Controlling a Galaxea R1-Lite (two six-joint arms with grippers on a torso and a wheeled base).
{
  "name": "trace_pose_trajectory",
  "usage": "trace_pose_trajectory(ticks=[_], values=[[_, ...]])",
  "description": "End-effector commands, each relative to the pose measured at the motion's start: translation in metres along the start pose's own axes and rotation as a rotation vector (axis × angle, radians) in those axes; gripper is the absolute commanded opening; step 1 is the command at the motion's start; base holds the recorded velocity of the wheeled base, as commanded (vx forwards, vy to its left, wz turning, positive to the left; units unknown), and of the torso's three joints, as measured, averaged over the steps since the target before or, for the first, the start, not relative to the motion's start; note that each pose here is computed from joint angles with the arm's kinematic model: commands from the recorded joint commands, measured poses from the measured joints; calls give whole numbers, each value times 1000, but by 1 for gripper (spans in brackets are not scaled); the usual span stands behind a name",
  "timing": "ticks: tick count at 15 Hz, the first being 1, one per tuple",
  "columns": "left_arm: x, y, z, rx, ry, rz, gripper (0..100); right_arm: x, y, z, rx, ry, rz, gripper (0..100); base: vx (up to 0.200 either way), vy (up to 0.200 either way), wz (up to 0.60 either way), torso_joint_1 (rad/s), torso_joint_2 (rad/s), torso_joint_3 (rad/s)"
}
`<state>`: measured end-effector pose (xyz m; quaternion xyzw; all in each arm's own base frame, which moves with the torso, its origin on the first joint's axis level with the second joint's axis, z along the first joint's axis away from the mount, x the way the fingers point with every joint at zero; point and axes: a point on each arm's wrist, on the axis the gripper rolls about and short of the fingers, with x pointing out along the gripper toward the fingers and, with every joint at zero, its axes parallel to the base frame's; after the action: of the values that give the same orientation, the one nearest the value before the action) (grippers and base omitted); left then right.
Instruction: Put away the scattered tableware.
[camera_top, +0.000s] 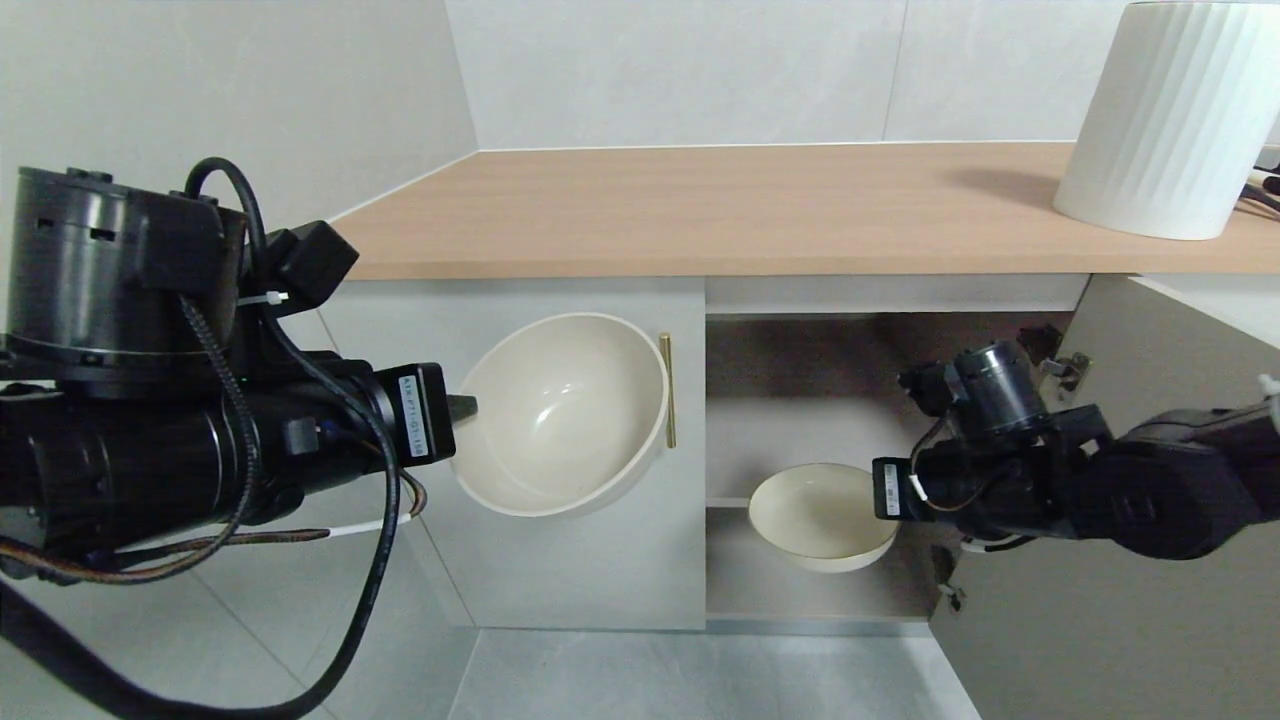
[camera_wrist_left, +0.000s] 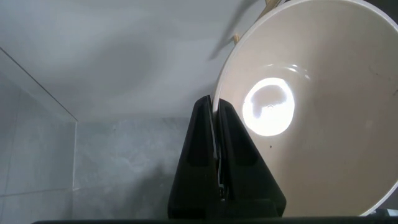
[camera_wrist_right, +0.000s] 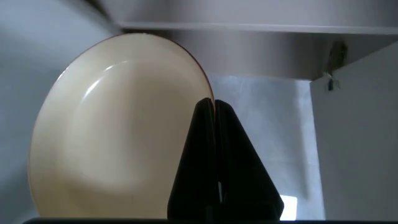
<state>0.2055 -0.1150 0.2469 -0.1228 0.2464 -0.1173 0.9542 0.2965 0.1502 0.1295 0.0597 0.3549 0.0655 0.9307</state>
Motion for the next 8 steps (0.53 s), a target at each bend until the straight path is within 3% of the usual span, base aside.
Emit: trace_pose_trajectory(ticks=[1, 8], values=[[1, 0, 0, 0, 2, 1, 0, 42, -2, -21, 0, 64, -56, 0, 0, 0, 0, 0, 0, 0], [2, 0, -1, 1, 6, 3, 0, 126, -24, -25, 67, -62, -175, 0, 0, 0, 0, 0, 0, 0]])
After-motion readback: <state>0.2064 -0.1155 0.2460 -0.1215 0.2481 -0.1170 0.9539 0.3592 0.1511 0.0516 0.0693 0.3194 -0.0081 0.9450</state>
